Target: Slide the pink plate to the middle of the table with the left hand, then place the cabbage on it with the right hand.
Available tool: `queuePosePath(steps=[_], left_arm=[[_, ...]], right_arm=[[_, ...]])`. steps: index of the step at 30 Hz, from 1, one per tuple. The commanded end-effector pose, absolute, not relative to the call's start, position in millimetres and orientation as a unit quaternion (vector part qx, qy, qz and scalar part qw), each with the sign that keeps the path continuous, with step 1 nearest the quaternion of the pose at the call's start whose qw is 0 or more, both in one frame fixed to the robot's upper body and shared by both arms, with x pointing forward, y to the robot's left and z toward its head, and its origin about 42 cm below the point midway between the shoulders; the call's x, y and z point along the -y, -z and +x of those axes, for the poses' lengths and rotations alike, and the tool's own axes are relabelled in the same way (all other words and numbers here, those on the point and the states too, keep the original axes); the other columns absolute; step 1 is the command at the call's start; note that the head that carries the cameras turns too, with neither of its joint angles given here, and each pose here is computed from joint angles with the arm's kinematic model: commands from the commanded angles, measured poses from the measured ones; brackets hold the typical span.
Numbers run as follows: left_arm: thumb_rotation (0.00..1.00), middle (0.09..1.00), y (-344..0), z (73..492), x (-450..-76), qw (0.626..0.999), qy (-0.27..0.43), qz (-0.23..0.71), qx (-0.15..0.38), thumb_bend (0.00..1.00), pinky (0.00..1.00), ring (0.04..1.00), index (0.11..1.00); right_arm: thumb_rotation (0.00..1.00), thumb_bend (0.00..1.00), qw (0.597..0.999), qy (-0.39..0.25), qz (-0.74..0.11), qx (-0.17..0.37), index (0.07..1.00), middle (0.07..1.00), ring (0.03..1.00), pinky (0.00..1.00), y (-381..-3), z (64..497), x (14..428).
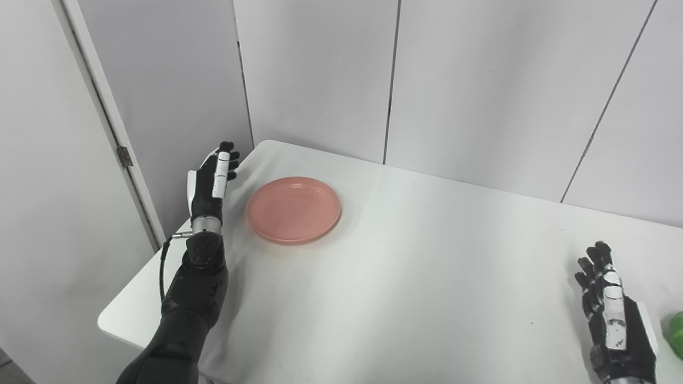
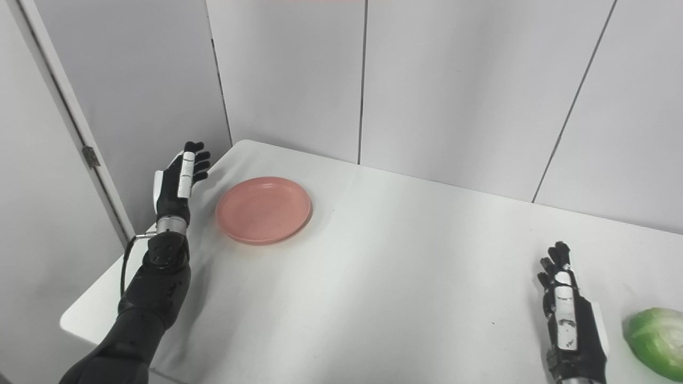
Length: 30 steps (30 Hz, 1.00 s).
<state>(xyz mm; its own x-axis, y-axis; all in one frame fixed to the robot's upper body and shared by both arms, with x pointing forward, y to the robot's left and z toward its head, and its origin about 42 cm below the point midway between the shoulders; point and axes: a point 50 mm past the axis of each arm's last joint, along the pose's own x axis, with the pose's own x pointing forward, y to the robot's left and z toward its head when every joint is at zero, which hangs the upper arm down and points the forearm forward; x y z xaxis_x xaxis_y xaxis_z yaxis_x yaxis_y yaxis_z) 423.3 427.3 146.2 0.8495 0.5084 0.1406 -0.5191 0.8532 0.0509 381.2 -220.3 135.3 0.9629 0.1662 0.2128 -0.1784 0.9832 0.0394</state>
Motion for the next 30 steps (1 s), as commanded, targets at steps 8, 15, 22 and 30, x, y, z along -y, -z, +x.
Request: queuePosePath(steps=[8, 15, 22, 30], left_arm=[[1.00, 0.811, -146.5, 455.9, -393.6, 0.979, -0.192, 0.035, 0.066, 0.82, 0.88, 0.833, 0.806], [1.00, 0.794, -133.4, 464.1, -360.9, 0.986, -0.156, 0.008, 0.054, 0.82, 0.82, 0.799, 0.790], [1.00, 0.793, -137.2, 469.8, -335.4, 0.989, -0.124, -0.053, 0.057, 0.86, 0.87, 0.814, 0.782], [1.00, 0.797, -154.0, 470.1, -305.2, 0.990, -0.083, -0.097, 0.062, 0.87, 0.87, 0.832, 0.783]], right_arm=[[0.98, 0.64, 0.989, -0.087, 0.037, 0.110, 1.000, 1.000, 1.000, 1.00, -135.6, 377.7, 223.2], [0.98, 0.66, 0.990, -0.089, 0.031, 0.108, 1.000, 1.000, 1.000, 1.00, -136.4, 378.9, 224.2], [1.00, 0.66, 0.990, -0.088, 0.030, 0.109, 1.000, 1.000, 1.000, 1.00, -139.9, 378.1, 220.1], [1.00, 0.69, 0.987, -0.070, 0.030, 0.144, 1.000, 1.000, 1.000, 1.00, -163.8, 372.0, 216.6]])
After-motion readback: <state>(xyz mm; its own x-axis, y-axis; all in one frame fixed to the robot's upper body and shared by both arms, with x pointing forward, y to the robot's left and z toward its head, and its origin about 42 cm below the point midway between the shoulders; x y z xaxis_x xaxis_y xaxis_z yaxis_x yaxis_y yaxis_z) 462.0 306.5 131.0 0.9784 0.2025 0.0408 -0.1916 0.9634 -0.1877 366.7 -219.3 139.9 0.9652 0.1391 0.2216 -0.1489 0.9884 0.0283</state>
